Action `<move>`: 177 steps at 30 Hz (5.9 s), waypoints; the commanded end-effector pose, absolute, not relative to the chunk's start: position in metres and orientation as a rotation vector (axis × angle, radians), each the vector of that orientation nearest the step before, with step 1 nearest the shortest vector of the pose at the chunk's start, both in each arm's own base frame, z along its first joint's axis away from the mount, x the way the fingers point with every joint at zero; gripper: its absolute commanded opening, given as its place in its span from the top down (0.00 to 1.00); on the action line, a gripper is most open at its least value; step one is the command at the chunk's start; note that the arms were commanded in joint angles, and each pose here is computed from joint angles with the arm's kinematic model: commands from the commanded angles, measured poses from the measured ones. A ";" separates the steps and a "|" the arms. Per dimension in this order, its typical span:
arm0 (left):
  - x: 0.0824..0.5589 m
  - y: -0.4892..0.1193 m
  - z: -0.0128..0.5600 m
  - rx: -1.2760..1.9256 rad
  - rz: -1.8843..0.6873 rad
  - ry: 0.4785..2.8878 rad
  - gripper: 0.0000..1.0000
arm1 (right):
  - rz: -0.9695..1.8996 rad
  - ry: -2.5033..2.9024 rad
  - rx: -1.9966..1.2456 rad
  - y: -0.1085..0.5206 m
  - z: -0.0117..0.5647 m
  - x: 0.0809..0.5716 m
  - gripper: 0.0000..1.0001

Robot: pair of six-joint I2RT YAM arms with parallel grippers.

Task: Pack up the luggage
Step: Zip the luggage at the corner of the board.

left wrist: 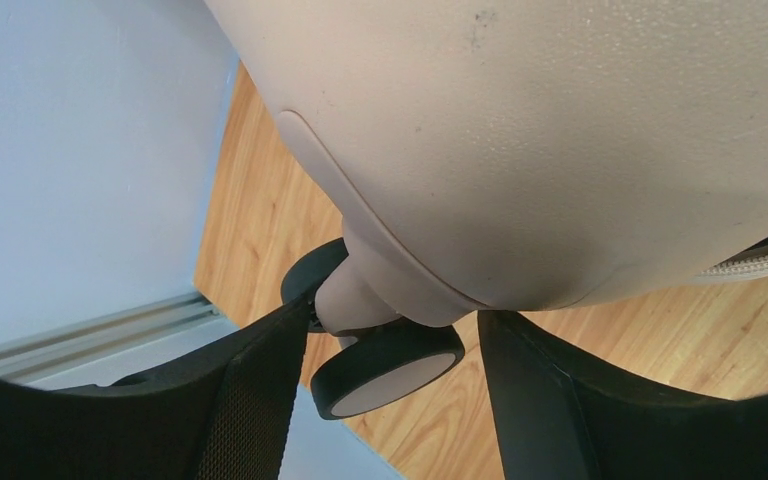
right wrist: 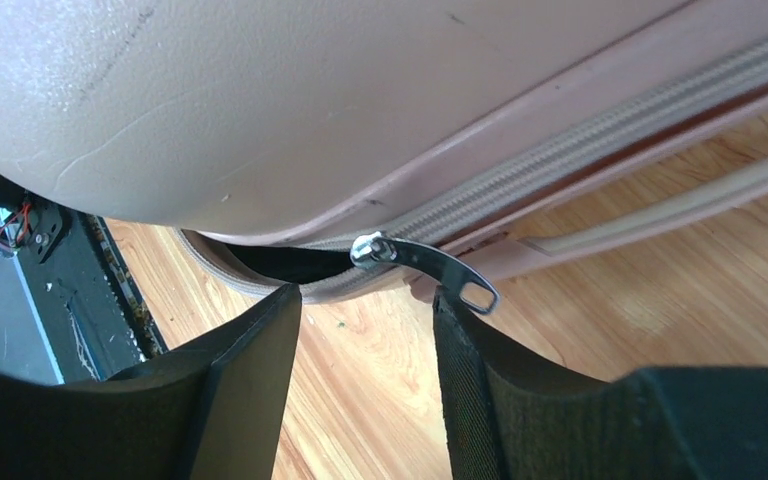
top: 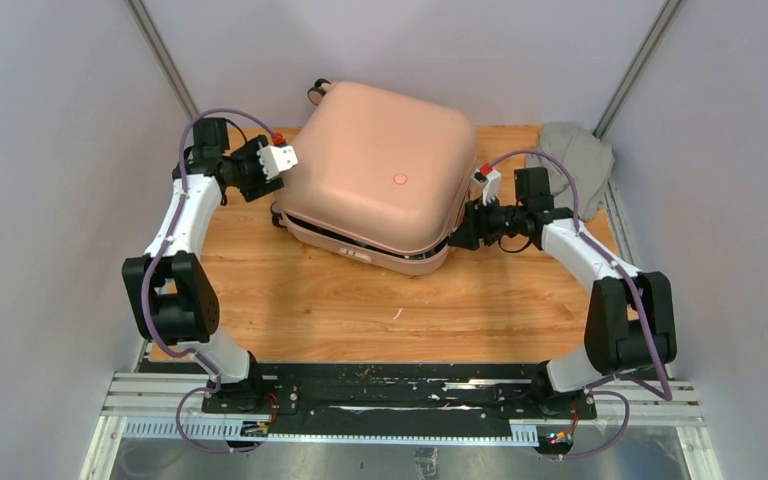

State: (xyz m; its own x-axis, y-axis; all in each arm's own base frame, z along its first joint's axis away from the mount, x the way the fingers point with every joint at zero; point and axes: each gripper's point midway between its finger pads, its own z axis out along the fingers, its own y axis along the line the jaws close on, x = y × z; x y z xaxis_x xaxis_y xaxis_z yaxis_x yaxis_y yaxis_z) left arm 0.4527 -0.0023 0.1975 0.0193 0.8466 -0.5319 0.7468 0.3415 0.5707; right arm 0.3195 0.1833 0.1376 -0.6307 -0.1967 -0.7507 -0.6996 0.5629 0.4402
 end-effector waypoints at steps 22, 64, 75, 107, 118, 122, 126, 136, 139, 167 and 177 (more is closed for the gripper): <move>0.467 -0.022 0.210 1.561 0.087 1.604 0.00 | 1.207 2.021 -0.632 0.174 0.156 0.341 0.30; 0.477 -0.031 0.232 1.440 0.004 1.680 1.00 | 1.315 2.063 -0.491 0.185 0.141 0.301 1.00; 0.471 -0.029 0.263 1.334 0.024 1.707 1.00 | 1.147 2.140 -0.590 0.198 0.133 0.277 1.00; 0.454 -0.020 0.266 1.099 -0.008 1.875 1.00 | 0.633 2.113 -0.613 0.199 0.147 0.232 0.60; 0.453 -0.021 0.284 1.093 0.008 1.837 1.00 | 0.829 2.070 -0.438 0.167 0.166 0.277 0.30; 0.452 -0.021 0.288 1.086 0.005 1.833 1.00 | 0.882 2.048 -0.484 0.174 0.167 0.288 0.29; 0.451 -0.022 0.285 1.093 0.001 1.836 1.00 | 0.901 2.025 -0.531 0.177 0.166 0.299 0.30; 0.453 -0.020 0.284 1.095 0.011 1.838 1.00 | 1.062 1.943 -0.569 0.177 0.162 0.322 0.34; 0.454 -0.018 0.286 1.097 0.026 1.837 1.00 | 1.129 1.941 -0.594 0.183 0.159 0.321 0.35; 0.425 -0.014 0.206 1.668 0.027 1.783 0.16 | 1.256 1.924 -0.542 0.189 0.164 0.294 0.65; 0.456 -0.021 0.188 1.745 0.029 1.756 0.13 | 1.252 1.978 -0.521 0.187 0.152 0.291 0.66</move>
State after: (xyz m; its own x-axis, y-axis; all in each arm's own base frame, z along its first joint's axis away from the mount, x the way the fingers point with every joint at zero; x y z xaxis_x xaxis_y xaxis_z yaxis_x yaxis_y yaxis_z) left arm 0.4491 -0.0147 0.1845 0.0424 0.8896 -0.4548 0.8861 0.1768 0.4284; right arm 0.2960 0.1850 0.1564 -0.6469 0.0642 -0.7599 -0.6615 0.4485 0.6010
